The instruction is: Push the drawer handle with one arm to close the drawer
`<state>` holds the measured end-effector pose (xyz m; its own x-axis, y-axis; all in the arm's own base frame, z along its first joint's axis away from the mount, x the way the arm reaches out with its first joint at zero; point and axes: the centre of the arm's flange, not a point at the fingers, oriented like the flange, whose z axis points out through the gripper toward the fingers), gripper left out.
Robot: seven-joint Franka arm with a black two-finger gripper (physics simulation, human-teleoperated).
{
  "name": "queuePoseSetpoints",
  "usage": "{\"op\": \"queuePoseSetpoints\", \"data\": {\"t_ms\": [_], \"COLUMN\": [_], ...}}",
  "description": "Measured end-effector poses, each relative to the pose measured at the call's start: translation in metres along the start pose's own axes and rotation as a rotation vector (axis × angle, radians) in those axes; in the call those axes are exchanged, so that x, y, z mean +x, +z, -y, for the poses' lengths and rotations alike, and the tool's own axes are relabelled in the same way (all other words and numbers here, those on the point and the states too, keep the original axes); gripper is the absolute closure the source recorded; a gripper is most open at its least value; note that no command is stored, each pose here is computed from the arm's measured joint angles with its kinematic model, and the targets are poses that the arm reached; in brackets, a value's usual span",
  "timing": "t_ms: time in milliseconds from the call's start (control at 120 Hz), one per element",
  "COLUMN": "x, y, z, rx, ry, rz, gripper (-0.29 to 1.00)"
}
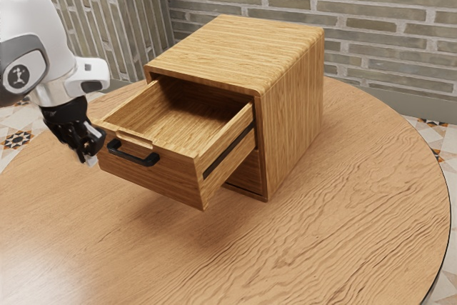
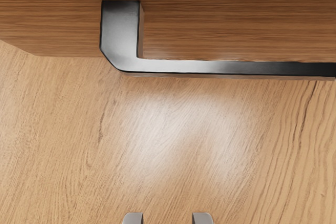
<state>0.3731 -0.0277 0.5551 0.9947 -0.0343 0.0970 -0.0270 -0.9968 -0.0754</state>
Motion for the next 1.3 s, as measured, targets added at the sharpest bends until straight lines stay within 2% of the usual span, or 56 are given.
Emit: {"op": "queuePoseSetpoints", "data": {"t_ms": [258, 533, 942, 1300], "x": [0.002, 0.003, 0.051, 0.087], "y": [0.003, 0.018, 0.045, 0.045], "z": [-0.007, -0.020, -0.026, -0.036], "rx": [0.004, 0.003, -0.034, -0.034], "ry": [0.063, 0.126, 0.188, 0.247], "rz": [-0.043, -0.025, 0.033, 0.027], "gripper": [0.76, 0.78, 0.79, 0.78]}}
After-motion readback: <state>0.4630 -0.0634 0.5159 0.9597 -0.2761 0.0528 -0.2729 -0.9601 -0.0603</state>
